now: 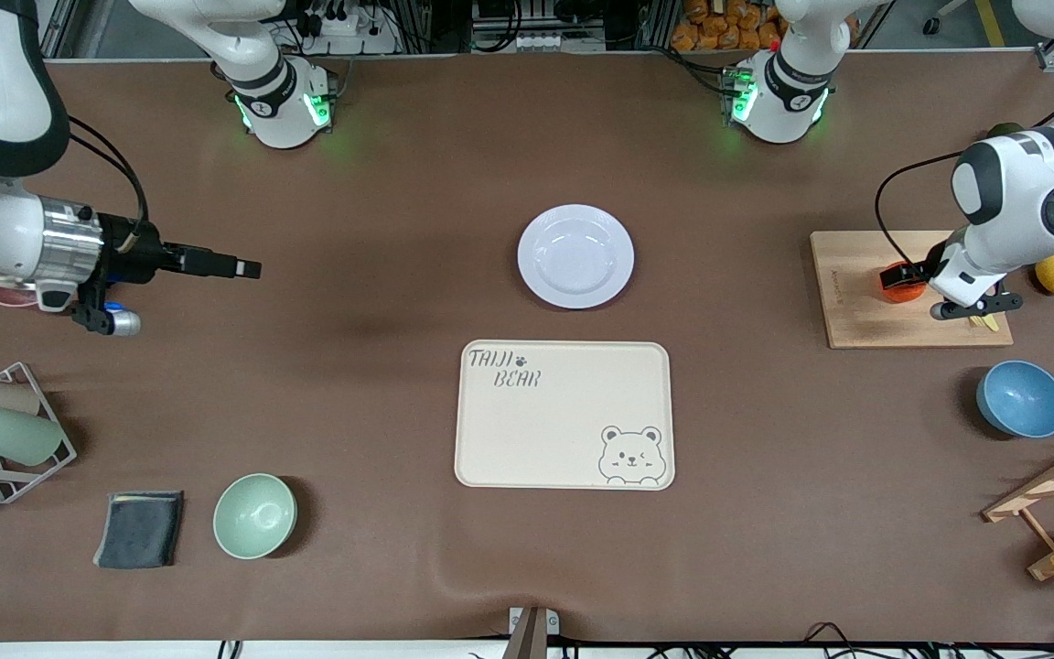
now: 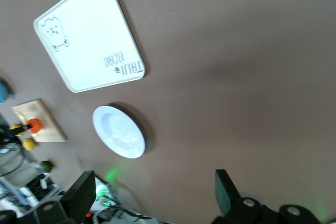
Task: Place orange and plate with both arms
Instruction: 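Grasp the orange with the left gripper while the right gripper moves inward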
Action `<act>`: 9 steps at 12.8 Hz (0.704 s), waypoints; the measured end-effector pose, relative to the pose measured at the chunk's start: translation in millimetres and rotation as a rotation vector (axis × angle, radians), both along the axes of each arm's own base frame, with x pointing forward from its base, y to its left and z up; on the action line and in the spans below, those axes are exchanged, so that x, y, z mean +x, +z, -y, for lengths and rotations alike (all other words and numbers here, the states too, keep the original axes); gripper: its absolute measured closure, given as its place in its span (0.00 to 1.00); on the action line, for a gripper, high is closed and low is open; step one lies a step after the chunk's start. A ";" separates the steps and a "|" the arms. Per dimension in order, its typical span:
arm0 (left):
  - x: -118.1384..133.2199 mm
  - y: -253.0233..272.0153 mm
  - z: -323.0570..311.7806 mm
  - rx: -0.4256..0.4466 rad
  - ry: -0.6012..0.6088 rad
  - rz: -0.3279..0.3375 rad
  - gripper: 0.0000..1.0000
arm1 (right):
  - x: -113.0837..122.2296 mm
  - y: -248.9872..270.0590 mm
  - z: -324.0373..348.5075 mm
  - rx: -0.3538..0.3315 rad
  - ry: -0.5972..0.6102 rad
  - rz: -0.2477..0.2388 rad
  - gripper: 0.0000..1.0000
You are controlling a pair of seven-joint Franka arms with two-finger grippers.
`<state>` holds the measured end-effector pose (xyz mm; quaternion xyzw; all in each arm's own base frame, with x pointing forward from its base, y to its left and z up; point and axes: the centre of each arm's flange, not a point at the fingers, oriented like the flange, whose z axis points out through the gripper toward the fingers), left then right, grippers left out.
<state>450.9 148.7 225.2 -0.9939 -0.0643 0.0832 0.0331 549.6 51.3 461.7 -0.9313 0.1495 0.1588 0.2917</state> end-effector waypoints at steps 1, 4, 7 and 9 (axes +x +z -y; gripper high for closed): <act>-0.5 -3.3 0.2 -0.002 0.000 -0.005 0.00 | -1.1 -9.2 -2.1 0.012 -0.019 -0.002 0.00; -1.2 -9.7 0.5 -0.005 -0.002 -0.014 0.05 | -6.5 -36.9 -24.7 0.034 -0.054 -0.001 0.00; 1.8 -8.1 0.1 -0.002 -0.007 -0.009 0.29 | -10.6 -47.3 -46.2 0.056 -0.061 0.002 0.00; 5.8 -5.4 -0.4 0.001 -0.011 -0.001 0.31 | -14.2 -57.7 -57.2 0.068 -0.078 0.006 0.00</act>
